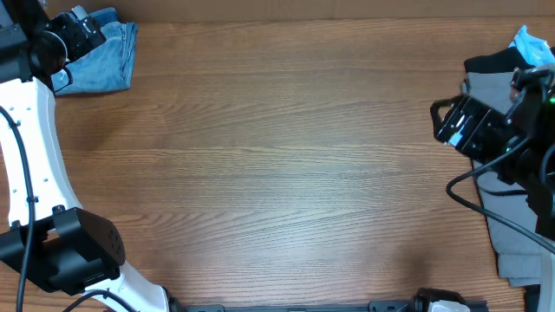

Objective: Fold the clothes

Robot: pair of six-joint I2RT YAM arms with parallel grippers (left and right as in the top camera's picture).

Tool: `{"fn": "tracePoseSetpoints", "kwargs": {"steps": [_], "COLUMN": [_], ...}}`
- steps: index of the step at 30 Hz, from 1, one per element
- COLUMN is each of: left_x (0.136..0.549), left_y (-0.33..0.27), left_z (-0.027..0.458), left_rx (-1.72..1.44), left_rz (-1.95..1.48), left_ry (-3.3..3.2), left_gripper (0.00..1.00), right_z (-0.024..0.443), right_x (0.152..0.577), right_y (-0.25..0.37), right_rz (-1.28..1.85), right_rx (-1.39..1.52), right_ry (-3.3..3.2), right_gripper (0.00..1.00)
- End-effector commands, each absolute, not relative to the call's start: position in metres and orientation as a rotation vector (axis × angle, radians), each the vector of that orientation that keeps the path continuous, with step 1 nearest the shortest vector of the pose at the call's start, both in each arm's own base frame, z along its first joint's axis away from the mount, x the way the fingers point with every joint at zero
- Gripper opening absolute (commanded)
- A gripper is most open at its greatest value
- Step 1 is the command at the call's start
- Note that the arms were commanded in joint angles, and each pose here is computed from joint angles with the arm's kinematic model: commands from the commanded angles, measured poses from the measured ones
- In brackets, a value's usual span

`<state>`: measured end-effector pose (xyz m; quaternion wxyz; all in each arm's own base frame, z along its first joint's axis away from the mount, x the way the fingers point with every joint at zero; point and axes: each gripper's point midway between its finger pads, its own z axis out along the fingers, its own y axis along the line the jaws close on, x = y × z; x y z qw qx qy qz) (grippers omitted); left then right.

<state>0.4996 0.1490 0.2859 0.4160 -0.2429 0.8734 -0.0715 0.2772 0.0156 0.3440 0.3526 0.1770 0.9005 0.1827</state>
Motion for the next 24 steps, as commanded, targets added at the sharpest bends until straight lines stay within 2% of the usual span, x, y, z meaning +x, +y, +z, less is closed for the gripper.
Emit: {"fn": "tracePoseSetpoints", "kwargs": {"steps": [1,12,15,24], "left_x": [0.503,0.503,0.503,0.503], "left_y": [0.144,0.144,0.144,0.144], "left_z": [0.282,0.282,0.282,0.282], "left_rx": [-0.585,-0.585,-0.585,-0.585], "left_rz": [-0.191,-0.191,-0.191,-0.191], "left_ry": [2.206,2.206,2.206,2.206], "left_gripper": [1.00,1.00,1.00,1.00], "right_z": [0.339,0.335,0.334,0.288], "right_x": [0.273,0.271,0.269,0.261], "right_y": [0.016,0.016,0.016,0.018], "right_rz": [0.461,0.458,0.433,0.401], "right_rx": [0.467,0.461,0.383,0.265], "right_ry": [2.358,2.374,2.344,2.159], "right_gripper": [1.00,1.00,1.00,1.00]}}
